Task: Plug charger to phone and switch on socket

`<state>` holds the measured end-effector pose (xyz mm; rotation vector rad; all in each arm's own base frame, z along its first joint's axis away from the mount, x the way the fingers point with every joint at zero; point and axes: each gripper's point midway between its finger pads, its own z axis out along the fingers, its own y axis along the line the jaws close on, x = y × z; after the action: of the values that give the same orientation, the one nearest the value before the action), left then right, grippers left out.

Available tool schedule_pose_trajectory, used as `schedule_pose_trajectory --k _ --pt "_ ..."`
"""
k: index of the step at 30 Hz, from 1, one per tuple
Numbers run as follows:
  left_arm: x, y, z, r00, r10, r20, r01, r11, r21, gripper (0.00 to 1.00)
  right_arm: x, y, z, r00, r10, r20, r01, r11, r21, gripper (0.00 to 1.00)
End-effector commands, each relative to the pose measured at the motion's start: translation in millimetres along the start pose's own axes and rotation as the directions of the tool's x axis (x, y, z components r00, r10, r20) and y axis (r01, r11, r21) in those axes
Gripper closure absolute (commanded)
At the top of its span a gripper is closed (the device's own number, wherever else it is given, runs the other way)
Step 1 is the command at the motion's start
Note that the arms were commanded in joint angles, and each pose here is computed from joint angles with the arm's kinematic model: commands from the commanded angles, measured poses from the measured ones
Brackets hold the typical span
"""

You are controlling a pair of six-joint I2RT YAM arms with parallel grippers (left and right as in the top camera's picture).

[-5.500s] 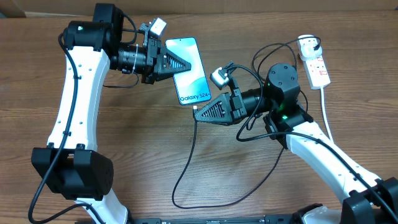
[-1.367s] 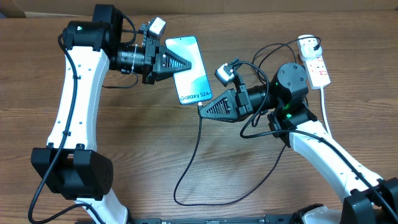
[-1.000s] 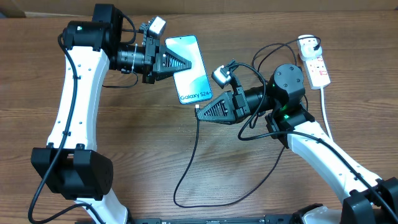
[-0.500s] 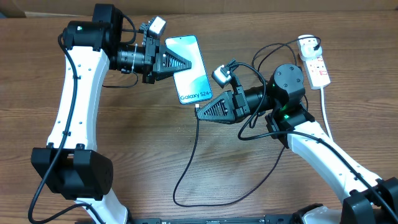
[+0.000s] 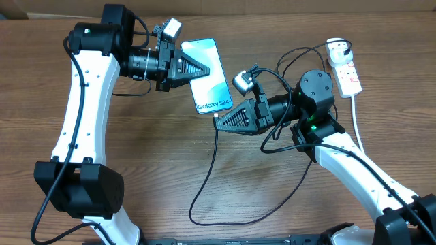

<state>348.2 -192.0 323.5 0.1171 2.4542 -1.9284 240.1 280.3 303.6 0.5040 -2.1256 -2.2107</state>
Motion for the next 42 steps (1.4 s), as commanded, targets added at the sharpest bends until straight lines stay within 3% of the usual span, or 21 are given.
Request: schedule_pose_trajectory --k 1,42 --pt "2.5 -16.3 -1.3 0.999 0.053 0.0 -0.053 0.997 0.055 0.96 1.2 9.5 0.2 1.0 -0.027 0.004 0.027 1.0 -0.004 0.96" --pt "2.3 -15.8 -1.3 0.999 0.054 0.001 -0.054 0.997 0.052 0.96 -1.2 9.3 -7.0 1.0 -0.005 0.013 0.005 1.0 -0.001 0.96"
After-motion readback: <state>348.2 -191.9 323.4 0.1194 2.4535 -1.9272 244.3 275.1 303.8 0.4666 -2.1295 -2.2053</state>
